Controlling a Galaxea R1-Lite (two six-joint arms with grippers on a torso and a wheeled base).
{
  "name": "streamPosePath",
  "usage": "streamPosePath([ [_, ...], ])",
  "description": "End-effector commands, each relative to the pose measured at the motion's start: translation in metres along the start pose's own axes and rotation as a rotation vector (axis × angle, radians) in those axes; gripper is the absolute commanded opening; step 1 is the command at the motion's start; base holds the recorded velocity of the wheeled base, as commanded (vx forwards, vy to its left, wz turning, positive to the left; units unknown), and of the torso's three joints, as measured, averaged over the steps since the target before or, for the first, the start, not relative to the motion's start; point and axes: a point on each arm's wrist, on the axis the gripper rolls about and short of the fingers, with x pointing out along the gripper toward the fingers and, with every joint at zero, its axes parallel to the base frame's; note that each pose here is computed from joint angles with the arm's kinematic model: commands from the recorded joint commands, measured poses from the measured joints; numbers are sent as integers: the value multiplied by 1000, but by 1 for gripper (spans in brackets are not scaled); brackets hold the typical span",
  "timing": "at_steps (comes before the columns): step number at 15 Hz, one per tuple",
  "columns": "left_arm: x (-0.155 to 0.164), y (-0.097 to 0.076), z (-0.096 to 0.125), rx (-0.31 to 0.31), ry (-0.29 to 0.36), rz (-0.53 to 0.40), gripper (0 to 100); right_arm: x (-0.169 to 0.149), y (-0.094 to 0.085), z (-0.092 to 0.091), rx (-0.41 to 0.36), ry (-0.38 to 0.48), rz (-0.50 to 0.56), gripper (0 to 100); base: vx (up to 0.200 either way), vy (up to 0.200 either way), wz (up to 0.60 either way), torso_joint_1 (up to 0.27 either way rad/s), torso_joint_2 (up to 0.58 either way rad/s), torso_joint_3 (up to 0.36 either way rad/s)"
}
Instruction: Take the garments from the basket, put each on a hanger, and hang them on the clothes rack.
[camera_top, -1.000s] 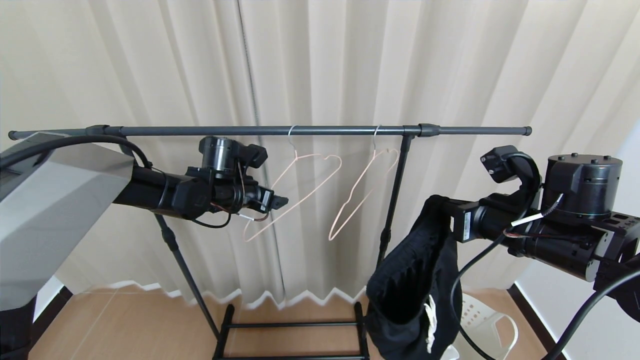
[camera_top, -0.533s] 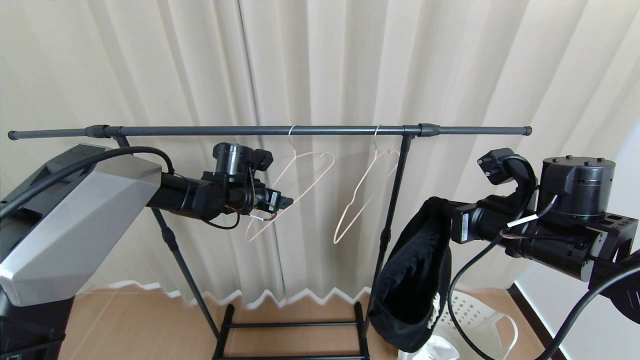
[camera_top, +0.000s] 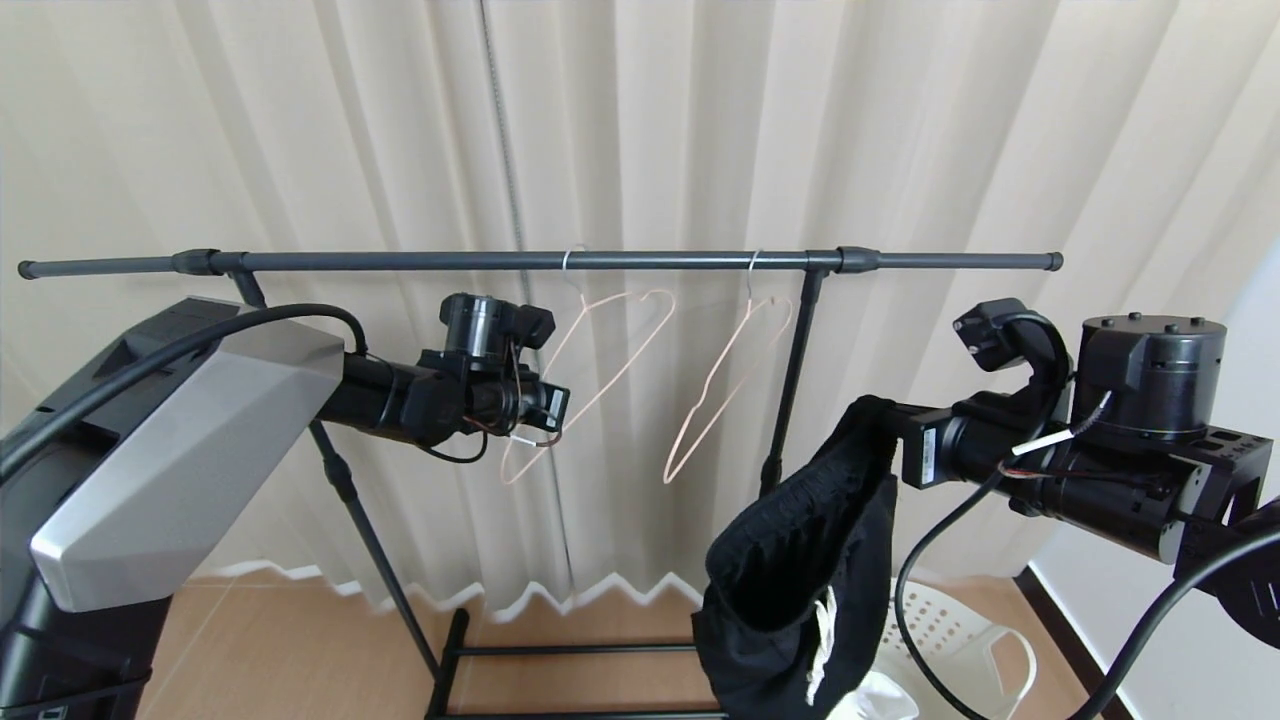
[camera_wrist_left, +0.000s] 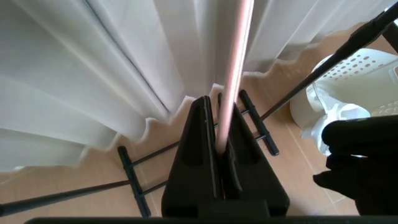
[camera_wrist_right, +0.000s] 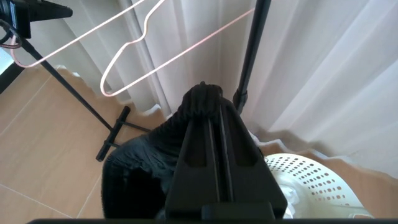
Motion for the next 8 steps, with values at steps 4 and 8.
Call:
streamPosePath([
  [4,-10,-1,6,-14,-16,-1,0,-2,0,2,0,-9,1,0,0,0,0,0,0,0],
  [8,-29,-6,17,-8,-41,-9,0,-3,-1,3,0,-12,-1,0,0,0,0,0,0,0],
])
